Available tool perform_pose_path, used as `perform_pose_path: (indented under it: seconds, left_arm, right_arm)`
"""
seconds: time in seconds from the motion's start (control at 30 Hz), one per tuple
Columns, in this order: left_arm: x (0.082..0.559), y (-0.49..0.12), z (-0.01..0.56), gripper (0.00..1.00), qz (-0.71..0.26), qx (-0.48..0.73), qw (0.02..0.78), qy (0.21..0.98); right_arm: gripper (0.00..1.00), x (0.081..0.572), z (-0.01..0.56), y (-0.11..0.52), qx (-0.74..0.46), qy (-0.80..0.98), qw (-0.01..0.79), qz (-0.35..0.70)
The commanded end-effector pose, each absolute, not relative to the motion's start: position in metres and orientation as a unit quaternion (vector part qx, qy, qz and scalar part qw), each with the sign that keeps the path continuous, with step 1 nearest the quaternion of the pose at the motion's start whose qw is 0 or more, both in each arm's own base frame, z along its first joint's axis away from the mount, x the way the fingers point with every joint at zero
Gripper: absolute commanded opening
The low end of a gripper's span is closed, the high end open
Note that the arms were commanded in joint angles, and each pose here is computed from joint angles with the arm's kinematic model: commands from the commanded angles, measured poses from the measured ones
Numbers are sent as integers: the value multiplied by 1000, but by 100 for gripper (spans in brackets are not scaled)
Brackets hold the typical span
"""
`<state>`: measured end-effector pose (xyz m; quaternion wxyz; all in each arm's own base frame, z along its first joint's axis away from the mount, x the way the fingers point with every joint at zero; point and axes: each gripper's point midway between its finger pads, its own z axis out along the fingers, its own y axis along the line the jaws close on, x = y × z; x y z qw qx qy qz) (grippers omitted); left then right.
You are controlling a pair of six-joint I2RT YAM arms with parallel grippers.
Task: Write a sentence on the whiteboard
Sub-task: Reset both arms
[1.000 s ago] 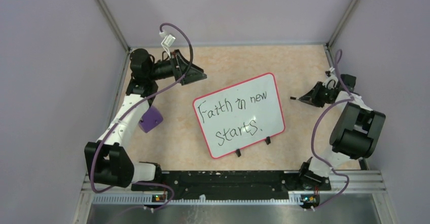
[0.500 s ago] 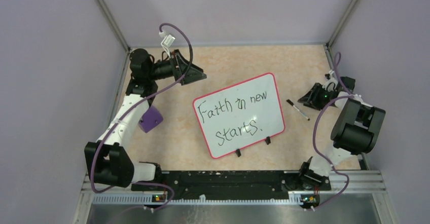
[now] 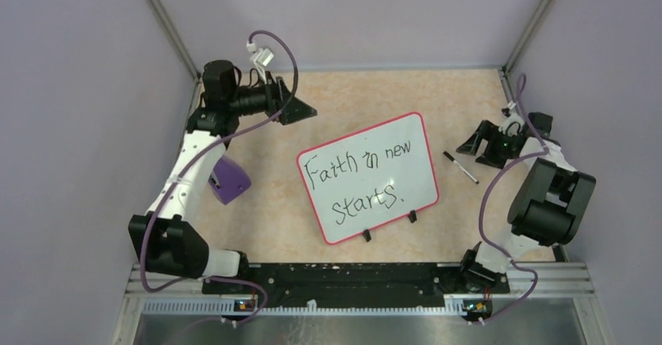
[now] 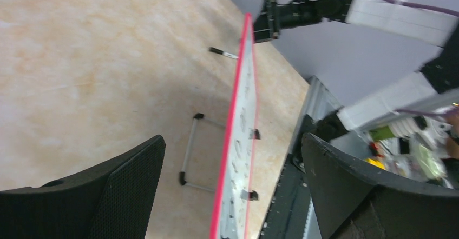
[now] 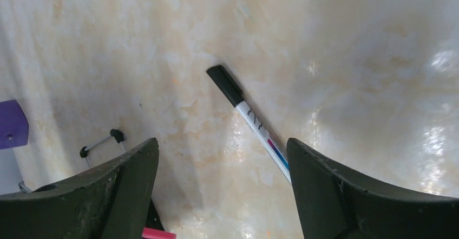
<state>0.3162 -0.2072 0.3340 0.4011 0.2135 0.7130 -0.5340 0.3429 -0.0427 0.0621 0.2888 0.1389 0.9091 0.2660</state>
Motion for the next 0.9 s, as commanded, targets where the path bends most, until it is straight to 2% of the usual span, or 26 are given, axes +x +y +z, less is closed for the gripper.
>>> perform_pose_path:
  seconds: [0.0, 0.2, 0.33, 0.57, 0.87]
  left_arm:
    - [345, -173, 316, 99, -401, 231, 424, 778]
    - [383, -112, 286, 99, -241, 200, 419, 853]
    - [396, -65, 279, 99, -159, 170, 434, 870]
    - [400, -15, 242, 99, -115, 124, 419, 892]
    - [405, 5, 223, 99, -101, 96, 420, 897]
  right_arm:
    - [85, 368, 147, -56, 60, 888, 386, 242]
    - [86, 368, 218, -51, -10, 873, 430, 232]
    - [87, 353, 246, -44, -54, 869, 440, 219]
    - [88, 331, 245, -32, -82, 870, 429, 227]
    - [89, 333, 233, -34, -86, 869, 434, 220]
